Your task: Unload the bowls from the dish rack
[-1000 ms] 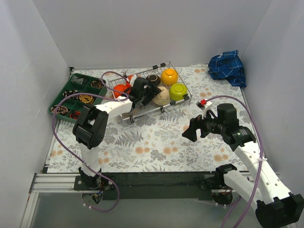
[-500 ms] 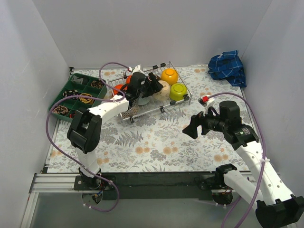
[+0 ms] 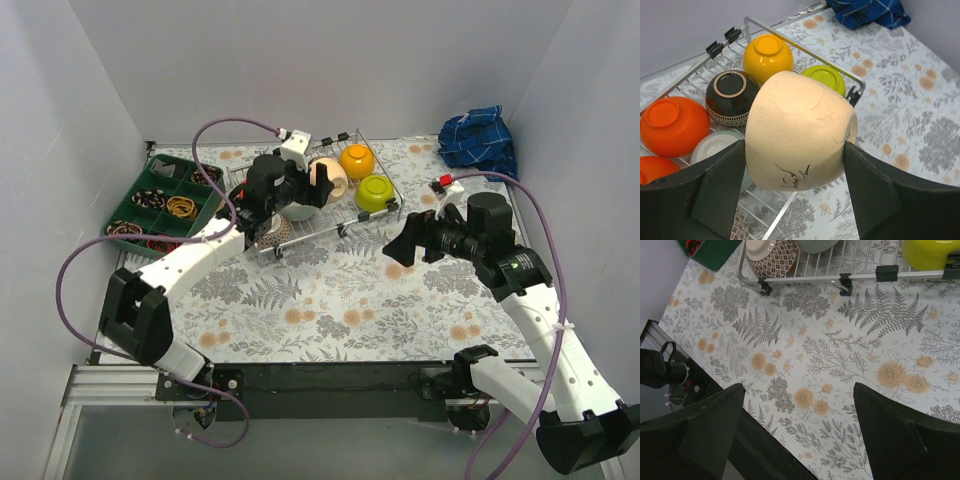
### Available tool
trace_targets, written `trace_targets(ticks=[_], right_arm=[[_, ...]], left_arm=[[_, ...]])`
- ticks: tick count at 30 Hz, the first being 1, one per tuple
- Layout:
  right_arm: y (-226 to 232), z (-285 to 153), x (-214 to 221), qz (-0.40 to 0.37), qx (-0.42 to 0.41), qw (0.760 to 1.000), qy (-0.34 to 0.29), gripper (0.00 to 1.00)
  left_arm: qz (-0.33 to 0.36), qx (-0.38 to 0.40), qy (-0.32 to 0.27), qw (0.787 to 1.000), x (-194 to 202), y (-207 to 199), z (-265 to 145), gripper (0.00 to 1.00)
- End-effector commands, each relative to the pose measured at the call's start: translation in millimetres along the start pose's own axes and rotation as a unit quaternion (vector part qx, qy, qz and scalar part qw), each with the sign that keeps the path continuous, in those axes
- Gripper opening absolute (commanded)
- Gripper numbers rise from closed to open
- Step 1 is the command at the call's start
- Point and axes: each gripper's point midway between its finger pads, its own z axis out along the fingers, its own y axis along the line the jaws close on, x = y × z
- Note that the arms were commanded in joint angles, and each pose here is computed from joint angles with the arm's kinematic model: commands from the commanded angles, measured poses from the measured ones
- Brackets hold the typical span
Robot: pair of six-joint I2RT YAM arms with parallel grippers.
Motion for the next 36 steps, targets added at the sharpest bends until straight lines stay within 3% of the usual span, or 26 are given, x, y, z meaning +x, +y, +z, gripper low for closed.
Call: trace_targets(ticks=[1,9,17,26,29,36], right_arm=[[2,-1,-32,0.057,0.026,0.998,-0.028,0.98],[5,21,-48,0.131,0.018,0.991,0.029,0.98],[-11,37,-57,0.174,0.068,0.979,0.085,0.96],[-24,65,-28,0.208,0.075,0.961,0.167,0.93],[-27,73,-14,0.21,0.077,0.954,0.2,0.93],[-27,85,36,0.214,0.077,0.928,0.296,0.87]], left_arm=[[0.168,0.045,-0.056,0.983,-22,-29,-34,0.0],[0.253,0.064,-0.07,0.963,-1,-62,-75,0.0],[0.334,0.081,-0.072,0.936,42,-90,-98,0.0],[0.419,0.107,-0.103,0.896,71,-131,-102,0.0],[0.468,0.108,-0.115,0.87,78,-140,-99,0.0],[0.512,0.117,-0.114,0.843,95,-151,-94,0.0]])
